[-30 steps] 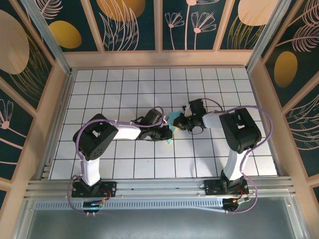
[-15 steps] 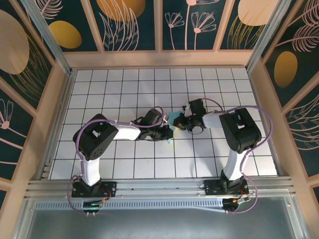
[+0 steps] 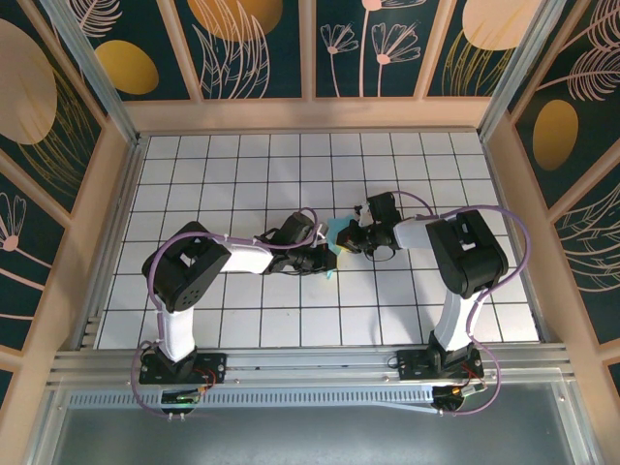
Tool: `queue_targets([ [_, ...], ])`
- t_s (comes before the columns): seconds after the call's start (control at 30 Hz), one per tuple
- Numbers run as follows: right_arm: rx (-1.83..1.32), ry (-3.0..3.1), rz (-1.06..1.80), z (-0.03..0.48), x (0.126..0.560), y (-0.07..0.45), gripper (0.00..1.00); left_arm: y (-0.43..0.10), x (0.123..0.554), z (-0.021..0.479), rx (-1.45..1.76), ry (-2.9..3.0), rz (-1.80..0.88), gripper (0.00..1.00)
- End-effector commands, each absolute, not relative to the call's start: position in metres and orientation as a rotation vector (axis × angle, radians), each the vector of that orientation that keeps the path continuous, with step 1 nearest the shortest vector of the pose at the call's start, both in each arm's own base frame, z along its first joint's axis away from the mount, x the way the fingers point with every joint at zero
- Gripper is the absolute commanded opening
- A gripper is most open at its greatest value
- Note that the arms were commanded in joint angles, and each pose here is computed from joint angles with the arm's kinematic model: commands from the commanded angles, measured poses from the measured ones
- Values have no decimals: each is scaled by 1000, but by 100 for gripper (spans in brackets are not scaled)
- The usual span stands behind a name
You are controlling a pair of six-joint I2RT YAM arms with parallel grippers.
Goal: Fold a paper plane with a square sheet of paper (fold left side to right side)
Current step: Fold the wing for the fifth time at the center of the table.
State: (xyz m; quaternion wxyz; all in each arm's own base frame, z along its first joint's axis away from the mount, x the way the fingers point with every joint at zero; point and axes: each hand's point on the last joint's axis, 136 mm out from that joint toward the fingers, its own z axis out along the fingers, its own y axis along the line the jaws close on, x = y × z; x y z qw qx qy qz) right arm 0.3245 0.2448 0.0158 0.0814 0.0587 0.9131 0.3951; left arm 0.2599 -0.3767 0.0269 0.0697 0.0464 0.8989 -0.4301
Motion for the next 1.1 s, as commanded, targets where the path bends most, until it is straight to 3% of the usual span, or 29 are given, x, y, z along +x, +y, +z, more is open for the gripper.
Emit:
queue_targets([
  [0.0, 249, 2896, 1011, -29, 298, 225, 0, -377, 249, 14, 152, 2746, -1298, 9],
  [1.07, 254, 2913, 990, -34, 299, 224, 0, -377, 223, 5, 213, 2808, -1257, 8],
])
